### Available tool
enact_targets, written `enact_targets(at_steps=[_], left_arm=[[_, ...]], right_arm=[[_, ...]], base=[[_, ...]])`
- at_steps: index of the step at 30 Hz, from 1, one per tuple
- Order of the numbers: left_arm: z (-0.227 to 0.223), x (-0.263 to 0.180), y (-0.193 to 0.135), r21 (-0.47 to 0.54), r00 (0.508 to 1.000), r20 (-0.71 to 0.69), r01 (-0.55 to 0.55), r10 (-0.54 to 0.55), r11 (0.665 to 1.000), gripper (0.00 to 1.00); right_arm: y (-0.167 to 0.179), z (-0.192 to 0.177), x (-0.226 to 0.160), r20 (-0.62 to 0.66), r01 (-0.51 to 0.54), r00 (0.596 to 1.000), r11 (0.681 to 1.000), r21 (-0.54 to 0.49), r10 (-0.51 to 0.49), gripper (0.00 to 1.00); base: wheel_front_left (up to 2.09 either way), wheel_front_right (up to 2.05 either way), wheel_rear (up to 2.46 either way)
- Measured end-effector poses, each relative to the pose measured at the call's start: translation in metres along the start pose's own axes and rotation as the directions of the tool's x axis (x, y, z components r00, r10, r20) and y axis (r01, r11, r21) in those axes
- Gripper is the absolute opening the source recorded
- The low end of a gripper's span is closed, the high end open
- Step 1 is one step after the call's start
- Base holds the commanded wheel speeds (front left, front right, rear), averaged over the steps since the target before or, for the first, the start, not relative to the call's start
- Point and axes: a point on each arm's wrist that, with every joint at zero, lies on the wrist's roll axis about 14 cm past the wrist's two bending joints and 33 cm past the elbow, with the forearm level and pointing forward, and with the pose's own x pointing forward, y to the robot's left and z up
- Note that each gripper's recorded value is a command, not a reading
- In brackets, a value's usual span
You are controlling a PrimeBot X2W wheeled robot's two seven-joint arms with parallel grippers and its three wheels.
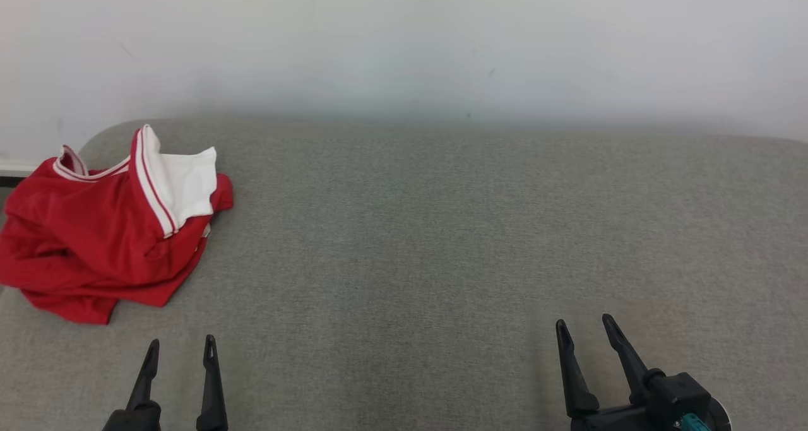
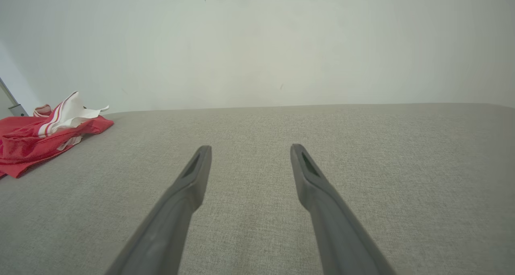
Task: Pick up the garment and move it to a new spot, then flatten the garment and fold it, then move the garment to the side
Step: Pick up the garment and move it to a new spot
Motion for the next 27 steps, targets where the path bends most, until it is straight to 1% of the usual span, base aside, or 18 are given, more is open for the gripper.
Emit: enact_targets(at_steps=[6, 11, 19, 27], left_arm=[[-0.001, -0.017, 0.029, 0.004, 0.996, -0.007, -0.091, 0.091, 0.996, 1.00], [-0.001, -0.036, 0.057, 0.010, 0.983, -0.012, -0.181, 0.181, 0.983, 1.00], [-0.003, -0.074, 0.094, 0.023, 0.947, -0.024, -0.320, 0.321, 0.947, 1.00], [-0.003, -0.107, 0.122, 0.022, 0.900, -0.029, -0.435, 0.436, 0.900, 1.00]], right_arm=[[0.023, -0.005, 0.013, -0.012, -0.074, 0.997, 0.997, 0.005, 0.074, 1.00], [0.046, -0.010, 0.024, -0.025, -0.145, 0.989, 0.989, 0.011, 0.145, 1.00], [0.087, -0.018, 0.039, -0.044, -0.264, 0.963, 0.964, 0.022, 0.265, 1.00], [0.127, -0.024, 0.049, -0.057, -0.373, 0.926, 0.927, 0.024, 0.374, 1.00]], base=[[0.00, 0.00, 0.00], [0.00, 0.00, 0.00], [0.00, 0.00, 0.00], [0.00, 0.00, 0.00]])
